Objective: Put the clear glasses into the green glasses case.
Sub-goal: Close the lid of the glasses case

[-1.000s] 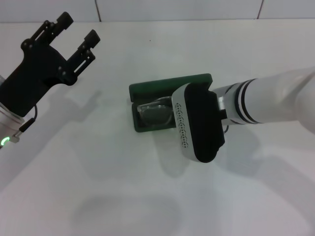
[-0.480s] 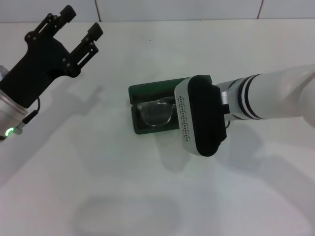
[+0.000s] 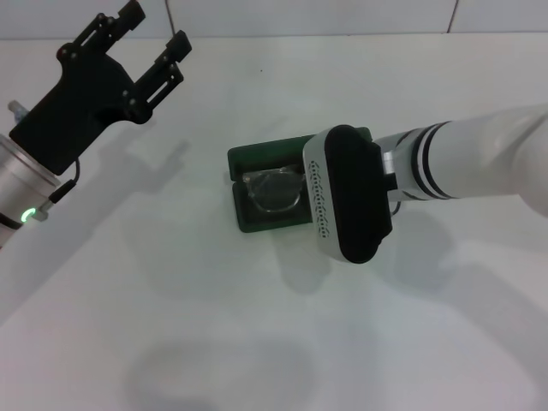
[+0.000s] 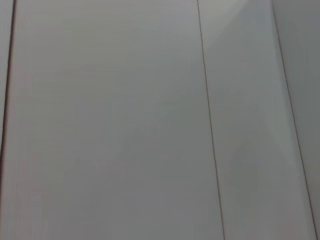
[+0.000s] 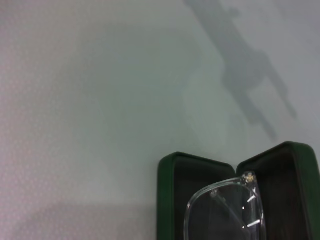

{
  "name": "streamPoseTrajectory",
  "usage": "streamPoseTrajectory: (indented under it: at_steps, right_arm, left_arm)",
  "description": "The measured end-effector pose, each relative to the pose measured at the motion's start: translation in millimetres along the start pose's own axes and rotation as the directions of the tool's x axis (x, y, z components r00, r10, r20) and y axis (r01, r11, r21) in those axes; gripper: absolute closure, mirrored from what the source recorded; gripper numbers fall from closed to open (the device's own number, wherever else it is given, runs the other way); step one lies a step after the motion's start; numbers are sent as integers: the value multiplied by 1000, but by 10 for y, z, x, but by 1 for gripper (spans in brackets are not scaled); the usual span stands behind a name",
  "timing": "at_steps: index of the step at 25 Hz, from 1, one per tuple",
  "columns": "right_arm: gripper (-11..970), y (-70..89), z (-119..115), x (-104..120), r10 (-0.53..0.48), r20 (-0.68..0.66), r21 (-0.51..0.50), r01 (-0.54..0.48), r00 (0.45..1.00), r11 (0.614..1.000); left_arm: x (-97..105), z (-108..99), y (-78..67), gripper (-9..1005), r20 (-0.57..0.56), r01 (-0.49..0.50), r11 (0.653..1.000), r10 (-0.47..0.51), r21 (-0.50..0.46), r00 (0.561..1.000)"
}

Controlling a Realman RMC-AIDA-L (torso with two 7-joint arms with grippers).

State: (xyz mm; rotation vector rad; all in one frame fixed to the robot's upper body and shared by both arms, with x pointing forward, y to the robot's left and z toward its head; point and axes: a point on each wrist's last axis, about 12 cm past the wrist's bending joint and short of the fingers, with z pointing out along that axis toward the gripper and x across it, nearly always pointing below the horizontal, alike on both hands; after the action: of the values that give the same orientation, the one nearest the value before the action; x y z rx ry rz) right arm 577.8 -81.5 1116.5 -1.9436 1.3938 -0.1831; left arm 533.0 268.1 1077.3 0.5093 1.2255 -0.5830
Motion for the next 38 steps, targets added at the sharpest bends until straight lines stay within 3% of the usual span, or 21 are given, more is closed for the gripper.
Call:
streamPoseTrajectory:
  at_steps: [13,32,38]
  right_arm:
    - [737,10,-10,-29,-13,0,-15,13,1000,1000]
    - [896,164,-107,-104,-4,32,-40,5,999,999]
    - [887,155,-84,-58,-29,22,18,28,999,999]
  left_arm:
    - [-3,40,13,316,-1,-6,1000,6,-2,1000]
    - [19,-16,18,316,-14,-2,1000,2,-21,1000]
    - [18,-30,27,317,-15,-5,1000,4,-27,1000]
